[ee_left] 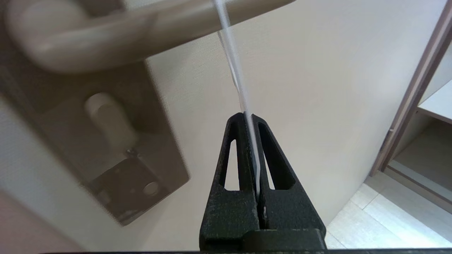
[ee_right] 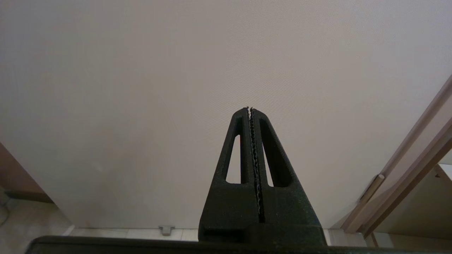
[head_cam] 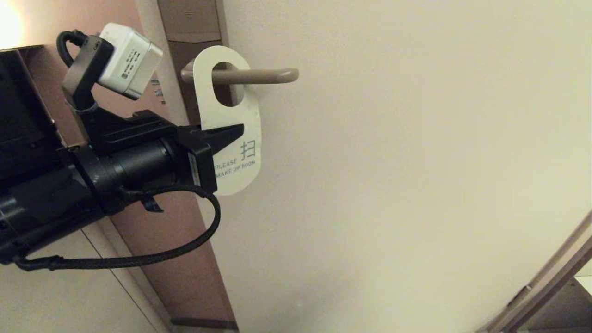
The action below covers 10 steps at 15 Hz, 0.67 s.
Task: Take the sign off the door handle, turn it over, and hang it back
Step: Take down the sign
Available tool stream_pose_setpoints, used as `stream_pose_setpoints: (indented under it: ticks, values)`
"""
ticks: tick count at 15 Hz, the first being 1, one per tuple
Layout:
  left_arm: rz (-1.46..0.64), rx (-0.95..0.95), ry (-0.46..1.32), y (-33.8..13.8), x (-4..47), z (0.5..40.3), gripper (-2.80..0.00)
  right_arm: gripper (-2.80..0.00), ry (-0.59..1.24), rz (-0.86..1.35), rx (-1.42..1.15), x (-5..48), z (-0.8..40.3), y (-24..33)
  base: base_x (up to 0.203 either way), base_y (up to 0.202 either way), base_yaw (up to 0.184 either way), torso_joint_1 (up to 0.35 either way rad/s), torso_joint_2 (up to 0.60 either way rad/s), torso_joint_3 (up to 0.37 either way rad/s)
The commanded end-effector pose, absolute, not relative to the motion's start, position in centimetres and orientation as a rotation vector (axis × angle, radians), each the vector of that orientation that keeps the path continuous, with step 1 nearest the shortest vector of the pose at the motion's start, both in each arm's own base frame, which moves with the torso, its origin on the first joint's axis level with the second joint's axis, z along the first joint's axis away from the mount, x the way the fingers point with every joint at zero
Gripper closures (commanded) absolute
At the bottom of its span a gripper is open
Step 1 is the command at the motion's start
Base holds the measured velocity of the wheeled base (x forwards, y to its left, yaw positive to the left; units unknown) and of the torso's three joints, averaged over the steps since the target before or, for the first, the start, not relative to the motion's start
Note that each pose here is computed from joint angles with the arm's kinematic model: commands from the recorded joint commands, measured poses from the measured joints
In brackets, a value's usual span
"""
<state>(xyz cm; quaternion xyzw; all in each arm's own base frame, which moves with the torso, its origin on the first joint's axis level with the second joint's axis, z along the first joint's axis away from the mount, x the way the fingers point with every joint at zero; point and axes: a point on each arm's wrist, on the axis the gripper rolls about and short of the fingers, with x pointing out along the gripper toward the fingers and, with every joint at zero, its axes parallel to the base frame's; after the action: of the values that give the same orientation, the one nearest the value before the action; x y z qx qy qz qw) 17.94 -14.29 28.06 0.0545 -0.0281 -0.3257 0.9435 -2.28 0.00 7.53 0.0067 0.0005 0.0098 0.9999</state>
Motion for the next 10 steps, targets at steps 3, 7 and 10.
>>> stream_pose_setpoints:
  ticks: [3, 7, 10]
  values:
    - [-0.680, 0.123, -0.067, -15.42, 17.38, 28.18, 0.00, 0.00, 0.002, 0.020, 0.014, -2.28, 7.53, 0.00, 0.000, 0.000, 0.000, 0.000, 0.00, 0.000]
    - [-0.678, 0.156, -0.085, -15.51, 17.44, 28.35, 0.00, 0.00, 0.002, 0.020, 0.014, -2.28, 7.53, 0.00, 0.000, 0.000, 0.000, 0.000, 0.00, 0.000]
    - [-0.677, 0.155, -0.087, -15.80, 17.76, 28.48, 0.00, 0.00, 0.002, 0.020, 0.014, -2.28, 7.53, 0.00, 0.000, 0.000, 0.000, 0.000, 0.00, 0.000]
